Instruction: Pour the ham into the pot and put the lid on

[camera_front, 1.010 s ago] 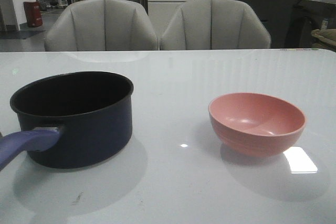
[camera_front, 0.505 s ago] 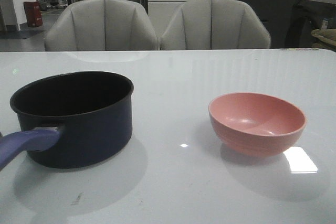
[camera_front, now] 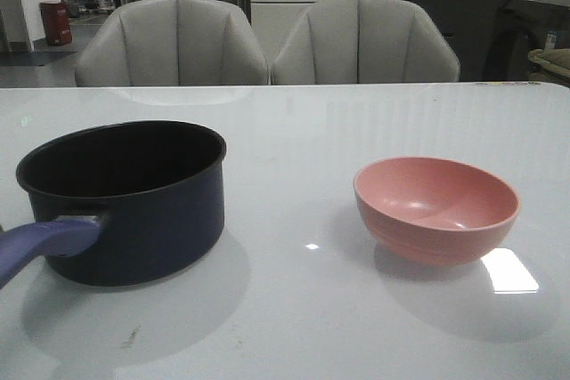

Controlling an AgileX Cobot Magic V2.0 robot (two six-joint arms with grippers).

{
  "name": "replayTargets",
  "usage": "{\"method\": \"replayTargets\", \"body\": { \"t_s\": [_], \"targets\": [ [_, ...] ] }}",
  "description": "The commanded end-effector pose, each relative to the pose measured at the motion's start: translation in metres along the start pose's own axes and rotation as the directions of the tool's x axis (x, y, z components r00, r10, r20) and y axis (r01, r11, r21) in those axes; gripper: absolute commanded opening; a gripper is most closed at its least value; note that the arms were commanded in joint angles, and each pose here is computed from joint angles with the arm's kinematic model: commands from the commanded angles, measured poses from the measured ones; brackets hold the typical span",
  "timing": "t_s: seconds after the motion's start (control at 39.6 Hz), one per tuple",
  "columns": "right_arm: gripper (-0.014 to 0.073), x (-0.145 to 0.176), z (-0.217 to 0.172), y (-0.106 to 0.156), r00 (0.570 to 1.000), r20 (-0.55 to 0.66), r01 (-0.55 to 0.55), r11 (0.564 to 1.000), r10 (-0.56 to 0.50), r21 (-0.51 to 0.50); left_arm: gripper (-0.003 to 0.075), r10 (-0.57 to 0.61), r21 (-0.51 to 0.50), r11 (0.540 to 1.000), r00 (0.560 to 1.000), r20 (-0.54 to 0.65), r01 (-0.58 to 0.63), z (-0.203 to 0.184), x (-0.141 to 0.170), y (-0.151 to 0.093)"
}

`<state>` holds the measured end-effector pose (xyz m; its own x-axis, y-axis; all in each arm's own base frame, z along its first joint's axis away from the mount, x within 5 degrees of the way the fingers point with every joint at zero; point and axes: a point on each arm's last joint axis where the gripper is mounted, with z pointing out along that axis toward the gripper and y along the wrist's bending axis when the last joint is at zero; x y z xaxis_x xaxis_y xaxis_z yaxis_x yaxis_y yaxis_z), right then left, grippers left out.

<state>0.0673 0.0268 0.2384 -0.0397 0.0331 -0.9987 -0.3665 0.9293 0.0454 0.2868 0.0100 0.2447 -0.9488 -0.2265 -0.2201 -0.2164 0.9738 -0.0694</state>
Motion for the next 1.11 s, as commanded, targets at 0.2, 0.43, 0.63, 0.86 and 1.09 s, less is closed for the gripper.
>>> {"method": "replayTargets", "body": {
  "t_s": [0.2, 0.43, 0.63, 0.86, 1.09],
  "targets": [
    [0.0147, -0.016, -0.001, -0.001, 0.995, 0.099, 0.005, 1.0, -0.006, 0.014, 0.0619, 0.023, -0.002, 1.0, 0.999, -0.046, -0.024, 0.01, -0.02, -0.003],
    [0.0147, -0.016, -0.001, -0.001, 0.995, 0.099, 0.005, 1.0, -0.006, 0.014, 0.0617, 0.043, -0.011, 0.999, 0.993, -0.107, -0.044, 0.033, -0.026, -0.004],
    [0.0147, -0.016, -0.001, -0.001, 0.995, 0.099, 0.005, 1.0, -0.006, 0.014, 0.0612, 0.046, -0.016, 0.999, 0.989, -0.142, -0.048, 0.045, -0.027, -0.002],
    [0.0147, -0.016, -0.001, -0.001, 0.995, 0.099, 0.005, 1.0, -0.006, 0.014, 0.0519, 0.047, -0.026, 0.998, 0.982, -0.185, -0.052, 0.058, -0.027, -0.001],
    [0.0147, -0.016, -0.001, -0.001, 0.995, 0.099, 0.005, 1.0, -0.006, 0.014, 0.0408, 0.059, -0.026, 0.997, 0.977, -0.205, -0.066, 0.061, -0.026, -0.001]
  ]
}}
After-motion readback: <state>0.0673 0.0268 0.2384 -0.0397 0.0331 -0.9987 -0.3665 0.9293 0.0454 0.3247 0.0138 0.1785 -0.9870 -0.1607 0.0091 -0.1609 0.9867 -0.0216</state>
